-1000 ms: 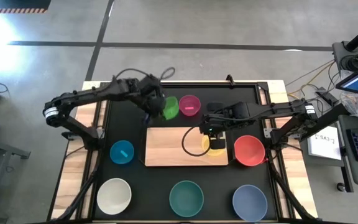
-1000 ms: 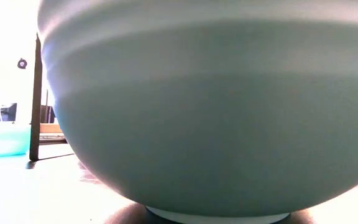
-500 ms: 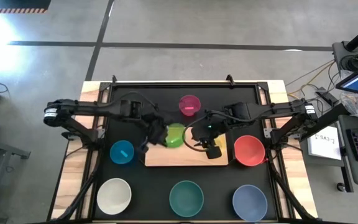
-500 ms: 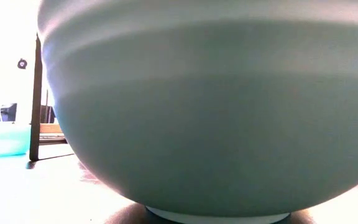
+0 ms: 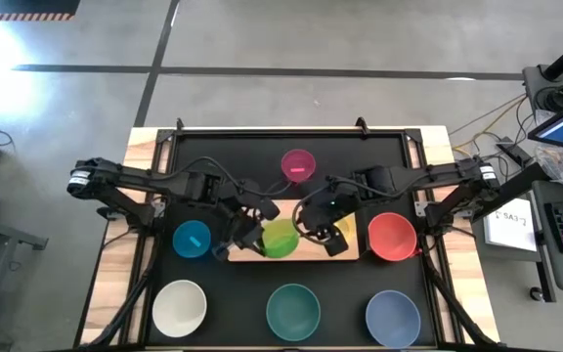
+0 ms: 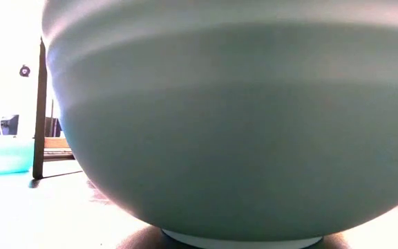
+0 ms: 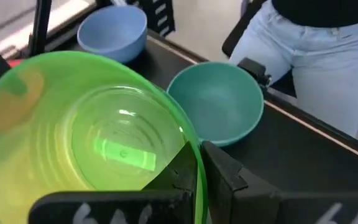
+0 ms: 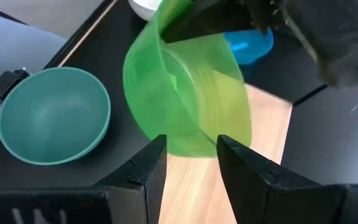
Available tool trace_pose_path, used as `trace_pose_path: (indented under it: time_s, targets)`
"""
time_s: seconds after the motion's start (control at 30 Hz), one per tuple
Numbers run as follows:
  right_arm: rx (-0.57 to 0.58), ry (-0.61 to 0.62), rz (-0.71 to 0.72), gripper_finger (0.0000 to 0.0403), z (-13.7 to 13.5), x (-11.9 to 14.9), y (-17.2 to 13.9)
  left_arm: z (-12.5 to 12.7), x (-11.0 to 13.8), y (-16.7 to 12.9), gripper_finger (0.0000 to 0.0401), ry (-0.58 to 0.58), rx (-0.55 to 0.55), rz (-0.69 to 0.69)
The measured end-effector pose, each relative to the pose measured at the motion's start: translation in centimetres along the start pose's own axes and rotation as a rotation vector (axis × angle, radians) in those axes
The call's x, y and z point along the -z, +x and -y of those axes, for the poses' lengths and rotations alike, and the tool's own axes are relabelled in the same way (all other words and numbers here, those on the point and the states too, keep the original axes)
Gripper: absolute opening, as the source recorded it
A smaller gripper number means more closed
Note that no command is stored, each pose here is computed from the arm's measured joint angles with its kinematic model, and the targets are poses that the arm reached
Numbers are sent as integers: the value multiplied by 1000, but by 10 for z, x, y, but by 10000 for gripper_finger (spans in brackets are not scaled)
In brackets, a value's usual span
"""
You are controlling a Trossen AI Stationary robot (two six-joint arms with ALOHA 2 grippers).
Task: Place and stack bowls onto a shelf
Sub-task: Stack the light green bowl on top of the yellow bowl on the shelf
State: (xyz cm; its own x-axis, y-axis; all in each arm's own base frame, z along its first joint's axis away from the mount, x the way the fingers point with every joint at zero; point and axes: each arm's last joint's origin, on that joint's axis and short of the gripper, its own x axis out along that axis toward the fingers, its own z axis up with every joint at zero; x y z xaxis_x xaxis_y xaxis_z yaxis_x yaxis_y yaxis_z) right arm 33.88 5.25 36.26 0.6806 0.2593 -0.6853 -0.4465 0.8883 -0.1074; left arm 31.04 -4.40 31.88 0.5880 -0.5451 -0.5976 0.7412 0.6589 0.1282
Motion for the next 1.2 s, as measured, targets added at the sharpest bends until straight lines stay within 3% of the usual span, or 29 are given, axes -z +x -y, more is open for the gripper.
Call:
trace_pose_path:
  time_s: [0.23,0.47,0.63,0.97,1.2]
  targets:
    - [-18,-23,13,134,-5,-2,1,2,-4,1,0,20,84,81]
    - [-151,-62,58,132,-8,-4,1,0,-6,3,0,54,2,54]
    - [-174,-66,67,120,-10,-4,2,-1,-7,3,0,112,-16,65]
    - [-218,-80,72,54,-12,-4,1,-3,-10,2,5,142,-26,93]
    - [-319,-61,82,10,-16,-3,1,-7,-15,2,53,154,-65,135]
